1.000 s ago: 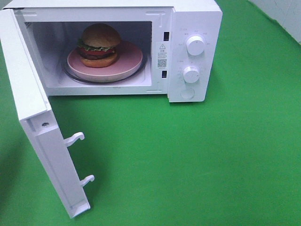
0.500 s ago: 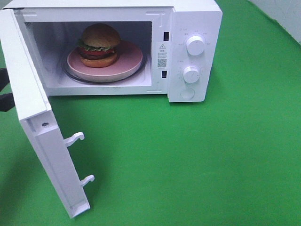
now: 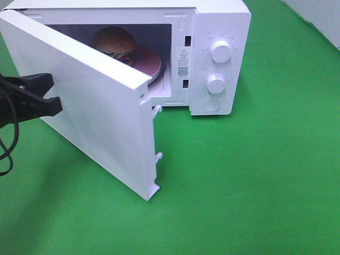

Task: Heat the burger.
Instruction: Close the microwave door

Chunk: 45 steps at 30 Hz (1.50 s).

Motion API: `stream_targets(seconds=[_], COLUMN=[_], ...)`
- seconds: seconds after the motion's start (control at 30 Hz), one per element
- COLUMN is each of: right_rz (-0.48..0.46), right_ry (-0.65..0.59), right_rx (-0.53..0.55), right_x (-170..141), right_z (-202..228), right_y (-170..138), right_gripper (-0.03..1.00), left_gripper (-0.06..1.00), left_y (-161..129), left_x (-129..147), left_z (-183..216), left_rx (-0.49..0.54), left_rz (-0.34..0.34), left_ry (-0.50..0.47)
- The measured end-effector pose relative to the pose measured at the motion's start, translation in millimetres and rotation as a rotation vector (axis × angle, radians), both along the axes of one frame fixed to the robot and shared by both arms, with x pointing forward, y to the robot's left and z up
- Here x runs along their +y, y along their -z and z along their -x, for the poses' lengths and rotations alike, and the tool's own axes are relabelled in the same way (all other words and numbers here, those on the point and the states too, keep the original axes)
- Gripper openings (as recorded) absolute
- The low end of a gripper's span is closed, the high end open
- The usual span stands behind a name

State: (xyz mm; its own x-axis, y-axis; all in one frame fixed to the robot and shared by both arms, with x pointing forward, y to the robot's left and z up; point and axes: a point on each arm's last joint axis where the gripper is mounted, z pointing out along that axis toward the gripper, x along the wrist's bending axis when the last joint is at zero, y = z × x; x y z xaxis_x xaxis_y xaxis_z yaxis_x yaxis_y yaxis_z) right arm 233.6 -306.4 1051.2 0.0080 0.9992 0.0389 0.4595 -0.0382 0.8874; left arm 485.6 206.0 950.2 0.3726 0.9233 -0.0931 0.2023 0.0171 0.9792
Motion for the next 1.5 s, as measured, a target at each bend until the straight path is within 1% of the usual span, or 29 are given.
stream_targets(seconds=[0.07, 0.23, 0.3, 0.33, 0.37, 0.47, 0.53, 0.63, 0.67, 1.0, 1.03, 1.13, 1.17, 1.2, 1.23, 1.4, 1.5], right_rz=[0.0, 0.0, 0.0, 0.0, 0.0, 0.0, 0.0, 0.0, 0.0, 0.0, 0.0, 0.0, 0.0, 0.0, 0.0, 0.0, 0.0], right_ry=[0.0, 0.0, 0.0, 0.0, 0.0, 0.0, 0.0, 0.0, 0.0, 0.0, 0.0, 0.0, 0.0, 0.0, 0.0, 0.0, 0.0], right_rx=[0.0, 0.0, 0.0, 0.0, 0.0, 0.0, 0.0, 0.0, 0.0, 0.0, 0.0, 0.0, 0.0, 0.0, 0.0, 0.0, 0.0], right_x=[0.0, 0.0, 0.0, 0.0, 0.0, 0.0, 0.0, 0.0, 0.0, 0.0, 0.0, 0.0, 0.0, 0.0, 0.0, 0.0, 0.0], right_z=[0.0, 0.0, 0.0, 0.0, 0.0, 0.0, 0.0, 0.0, 0.0, 0.0, 0.0, 0.0, 0.0, 0.0, 0.0, 0.0, 0.0], right_y=[0.0, 0.0, 0.0, 0.0, 0.0, 0.0, 0.0, 0.0, 0.0, 0.0, 0.0, 0.0, 0.0, 0.0, 0.0, 0.0, 0.0], right_gripper=[0.74, 0.74, 0.74, 0.74, 0.74, 0.74, 0.74, 0.74, 0.74, 0.74, 0.74, 0.74, 0.74, 0.74, 0.74, 0.74, 0.74], left_gripper=[0.0, 0.0, 0.0, 0.0, 0.0, 0.0, 0.0, 0.0, 0.0, 0.0, 0.0, 0.0, 0.0, 0.0, 0.0, 0.0, 0.0], left_y=[0.3, 0.2, 1.4, 1.4, 1.2, 1.8, 1.4, 1.8, 1.3, -2.9, -3.1, -2.4, -1.4, -1.4, -0.2, 0.2, 0.0], left_x=[-17.2, -28.4, -42.7, -42.7, -49.3, -52.2, -66.0, -70.9, -79.1, -106.3, -113.8, -120.0, -126.9, -126.9, -132.5, -143.9, -148.2], left_z=[-8.3, -14.4, -21.0, -21.0, -24.8, -26.2, -34.7, -38.7, -45.5, -71.2, -75.5, -77.5, -80.2, -80.2, -83.3, -91.9, -96.4], left_rx=[-0.004, -0.005, 0.002, 0.002, 0.002, 0.003, -0.002, 0.0, 0.003, -0.003, -0.007, -0.005, 0.0, 0.0, 0.003, 0.0, -0.006], left_rz=[0.013, 0.03, 0.06, 0.06, 0.074, 0.079, 0.095, 0.098, 0.101, 0.119, 0.123, 0.12, 0.107, 0.107, 0.099, 0.089, 0.097], left_ry=[0.028, 0.031, 0.024, 0.024, 0.02, 0.02, 0.029, 0.032, 0.041, 0.065, 0.075, 0.09, 0.113, 0.113, 0.127, 0.15, 0.148])
